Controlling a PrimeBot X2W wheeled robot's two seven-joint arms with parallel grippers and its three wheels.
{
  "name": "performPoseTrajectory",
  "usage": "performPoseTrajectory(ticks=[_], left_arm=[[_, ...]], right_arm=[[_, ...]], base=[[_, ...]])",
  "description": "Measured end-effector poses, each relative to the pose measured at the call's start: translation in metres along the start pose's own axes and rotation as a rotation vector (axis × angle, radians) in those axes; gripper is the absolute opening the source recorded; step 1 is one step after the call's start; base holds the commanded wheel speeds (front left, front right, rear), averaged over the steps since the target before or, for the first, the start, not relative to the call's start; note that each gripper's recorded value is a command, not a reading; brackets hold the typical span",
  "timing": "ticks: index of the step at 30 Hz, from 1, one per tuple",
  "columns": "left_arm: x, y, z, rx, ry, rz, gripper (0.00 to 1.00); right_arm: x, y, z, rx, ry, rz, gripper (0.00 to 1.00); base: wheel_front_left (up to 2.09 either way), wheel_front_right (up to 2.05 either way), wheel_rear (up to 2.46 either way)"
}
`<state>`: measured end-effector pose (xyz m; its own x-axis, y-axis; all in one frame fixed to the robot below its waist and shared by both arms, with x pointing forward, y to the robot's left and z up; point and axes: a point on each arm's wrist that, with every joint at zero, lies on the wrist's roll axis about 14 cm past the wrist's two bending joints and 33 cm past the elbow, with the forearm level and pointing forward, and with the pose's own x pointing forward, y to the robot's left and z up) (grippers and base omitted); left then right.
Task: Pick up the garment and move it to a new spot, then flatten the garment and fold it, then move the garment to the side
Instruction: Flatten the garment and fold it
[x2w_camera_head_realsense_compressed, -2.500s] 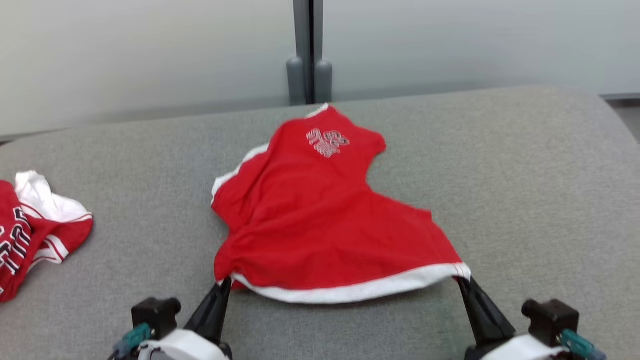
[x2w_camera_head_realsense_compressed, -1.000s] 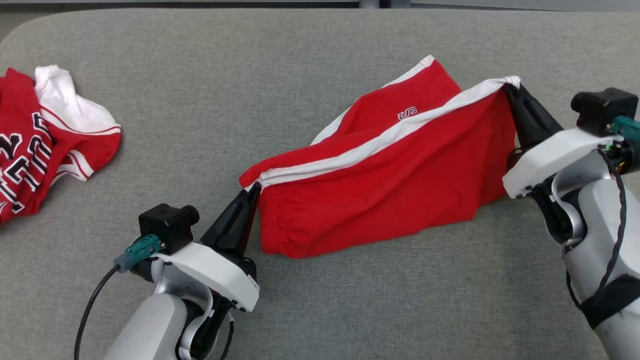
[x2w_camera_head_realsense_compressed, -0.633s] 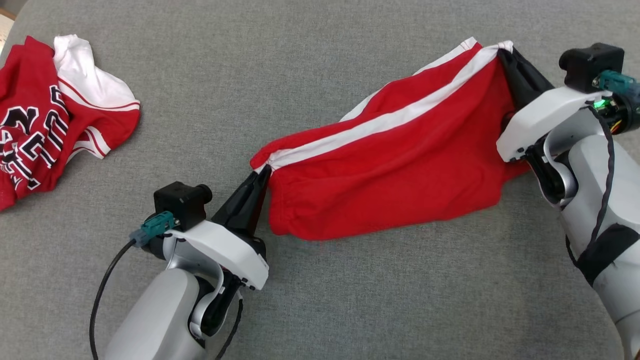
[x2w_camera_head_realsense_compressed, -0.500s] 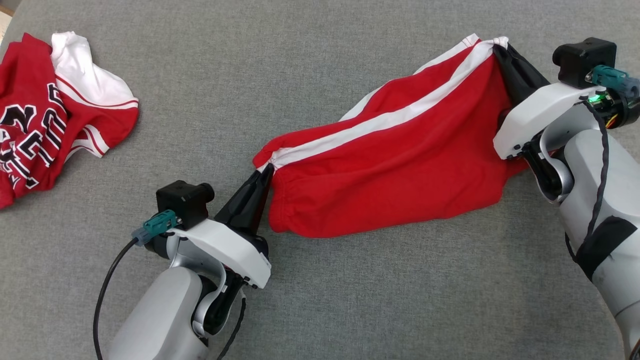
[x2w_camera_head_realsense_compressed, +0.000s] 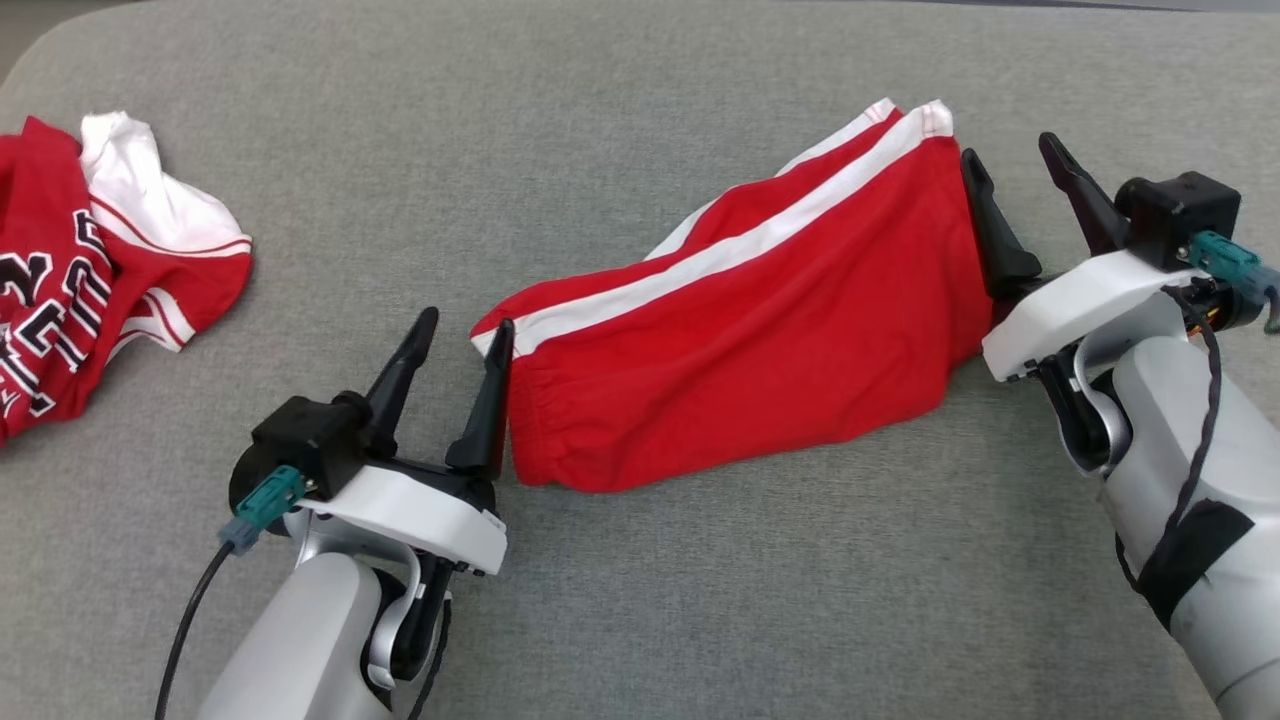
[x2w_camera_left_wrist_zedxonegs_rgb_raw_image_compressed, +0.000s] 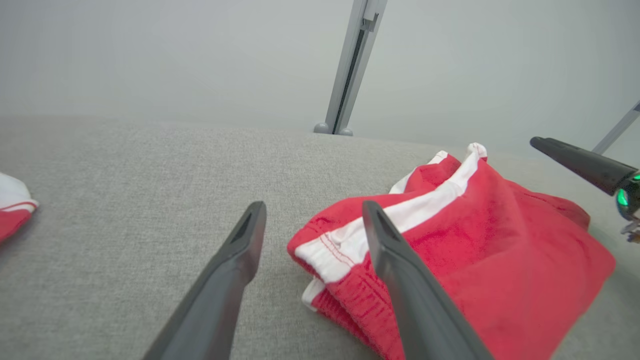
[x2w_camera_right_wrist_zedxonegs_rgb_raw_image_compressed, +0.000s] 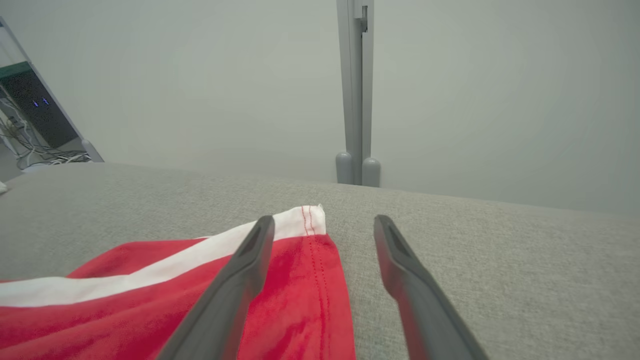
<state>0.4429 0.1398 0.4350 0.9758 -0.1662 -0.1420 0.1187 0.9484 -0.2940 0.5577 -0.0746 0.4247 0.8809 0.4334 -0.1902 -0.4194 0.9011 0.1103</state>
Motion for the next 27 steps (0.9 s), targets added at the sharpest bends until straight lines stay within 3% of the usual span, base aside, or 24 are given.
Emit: performPoseTrajectory(ticks=[13, 27], left_arm=[[-0.003, 0.008, 0.054, 0.104, -0.175, 0.047, 1.00], [-0.023, 0.021, 0.044, 0.124, -0.151, 0.092, 1.00]], right_arm=[[-0.089, -0.004, 0.029, 0.018, -0.181, -0.105, 1.00], [-0.157, 0.011, 0.029, 0.015, -0.206, -0.176, 1.00]], base=[[0.00, 0.00, 0.00], [0.00, 0.00, 0.00]])
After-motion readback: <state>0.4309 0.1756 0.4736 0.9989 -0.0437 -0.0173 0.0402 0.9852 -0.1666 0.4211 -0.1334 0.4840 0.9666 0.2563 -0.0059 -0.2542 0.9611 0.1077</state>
